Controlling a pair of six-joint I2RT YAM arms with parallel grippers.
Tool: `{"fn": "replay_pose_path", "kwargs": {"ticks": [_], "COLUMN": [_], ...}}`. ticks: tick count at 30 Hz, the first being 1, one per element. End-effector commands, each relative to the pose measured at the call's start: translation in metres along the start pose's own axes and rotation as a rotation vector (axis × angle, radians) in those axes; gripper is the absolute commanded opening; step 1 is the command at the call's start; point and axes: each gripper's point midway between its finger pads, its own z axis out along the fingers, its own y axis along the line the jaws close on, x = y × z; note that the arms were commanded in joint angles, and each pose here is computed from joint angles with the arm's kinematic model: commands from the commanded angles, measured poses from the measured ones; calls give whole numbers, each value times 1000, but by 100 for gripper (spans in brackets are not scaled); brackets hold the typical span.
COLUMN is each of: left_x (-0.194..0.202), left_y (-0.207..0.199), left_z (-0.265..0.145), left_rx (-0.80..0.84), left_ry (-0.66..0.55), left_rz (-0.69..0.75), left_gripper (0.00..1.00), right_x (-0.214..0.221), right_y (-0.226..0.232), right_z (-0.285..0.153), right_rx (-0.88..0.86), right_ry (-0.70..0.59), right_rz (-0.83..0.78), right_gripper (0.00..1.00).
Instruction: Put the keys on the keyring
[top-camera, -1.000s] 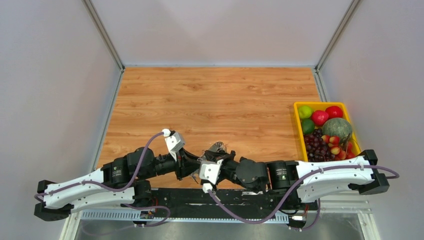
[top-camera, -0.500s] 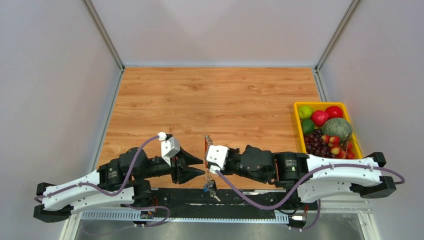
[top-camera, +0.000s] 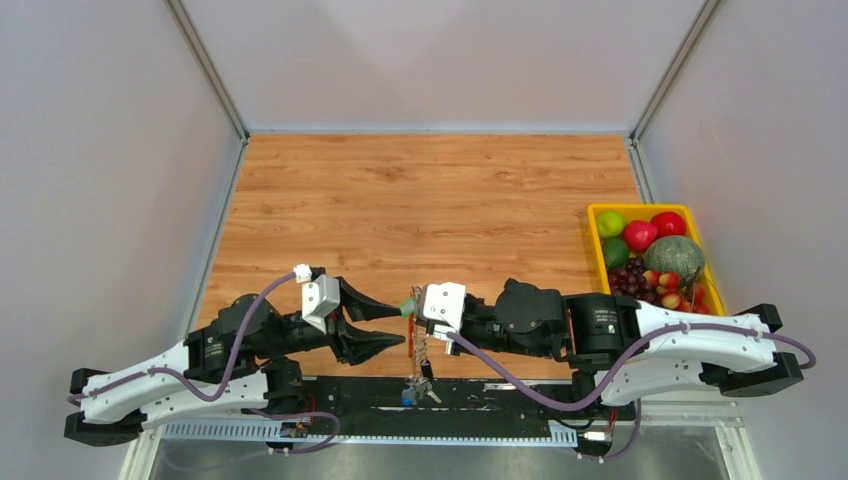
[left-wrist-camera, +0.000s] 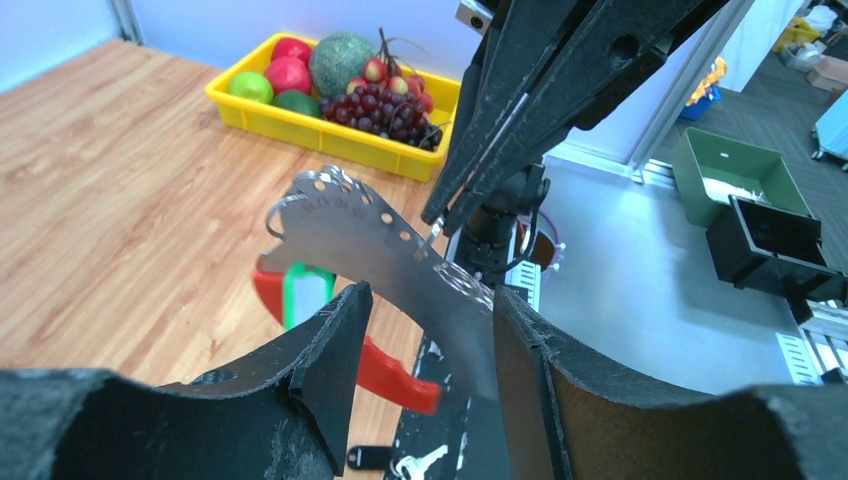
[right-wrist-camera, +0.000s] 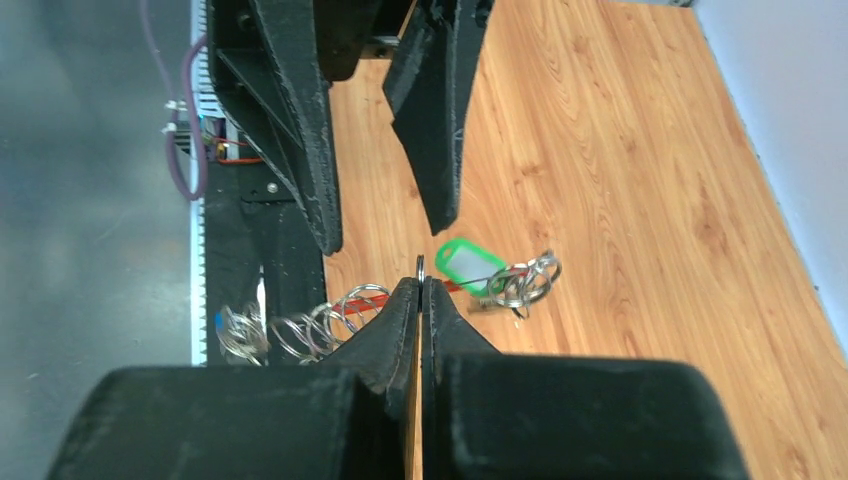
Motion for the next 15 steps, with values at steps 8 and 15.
{"fn": "replay_pose_path", "kwargs": {"ticks": [8,15], "left_x": [-30,-29], "left_y": [-33,-45], "left_z": [2,2], "left_rx": [202,277], "left_ry": [-167,-193], "left_rz": [100,115], "left_gripper": [57,57], "right_x": [-41,-49], "right_y": [14,19], "right_z": [-12,-16], "right_rx": [-125,-163], "right_ry": [-92,-117], "right_rz": [107,118], "right_gripper": [0,0]}}
